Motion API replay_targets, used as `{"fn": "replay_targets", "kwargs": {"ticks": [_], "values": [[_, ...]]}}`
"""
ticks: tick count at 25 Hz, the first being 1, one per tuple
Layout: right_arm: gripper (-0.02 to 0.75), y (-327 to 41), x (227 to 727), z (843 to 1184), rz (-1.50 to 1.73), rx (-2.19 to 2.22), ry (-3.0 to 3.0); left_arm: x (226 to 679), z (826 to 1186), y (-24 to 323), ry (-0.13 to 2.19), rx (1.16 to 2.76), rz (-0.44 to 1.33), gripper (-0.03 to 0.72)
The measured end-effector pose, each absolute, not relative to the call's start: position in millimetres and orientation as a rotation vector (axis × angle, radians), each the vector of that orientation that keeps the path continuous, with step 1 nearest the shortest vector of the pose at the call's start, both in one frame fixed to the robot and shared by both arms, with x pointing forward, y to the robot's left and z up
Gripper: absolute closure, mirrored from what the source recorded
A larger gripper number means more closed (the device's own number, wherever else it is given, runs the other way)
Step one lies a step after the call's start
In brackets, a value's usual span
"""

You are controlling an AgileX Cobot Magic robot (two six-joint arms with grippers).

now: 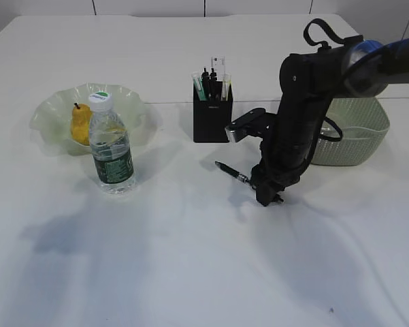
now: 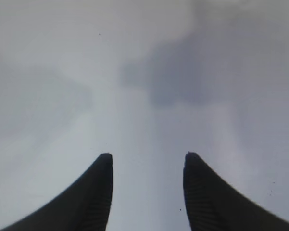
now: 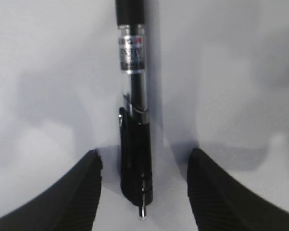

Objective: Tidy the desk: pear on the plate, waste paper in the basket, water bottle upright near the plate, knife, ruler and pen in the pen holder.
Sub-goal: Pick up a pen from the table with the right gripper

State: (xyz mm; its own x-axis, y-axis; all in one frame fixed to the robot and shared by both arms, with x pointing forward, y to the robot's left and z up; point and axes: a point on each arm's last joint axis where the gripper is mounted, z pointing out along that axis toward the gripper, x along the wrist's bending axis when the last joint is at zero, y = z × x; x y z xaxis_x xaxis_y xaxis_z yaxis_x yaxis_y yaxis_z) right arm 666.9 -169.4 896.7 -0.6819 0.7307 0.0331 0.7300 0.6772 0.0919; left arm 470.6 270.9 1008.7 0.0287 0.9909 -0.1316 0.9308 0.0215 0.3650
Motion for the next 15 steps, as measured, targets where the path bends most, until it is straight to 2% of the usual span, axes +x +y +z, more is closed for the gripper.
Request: {"fn": "replay_targets", "kwargs": {"ticks": [15], "values": [[0.31, -165.3, 666.5, 896.1, 0.217, 1.232, 2.912, 470.6, 1008.7, 270.9, 1.956, 1.963, 0.237, 0.349]]}}
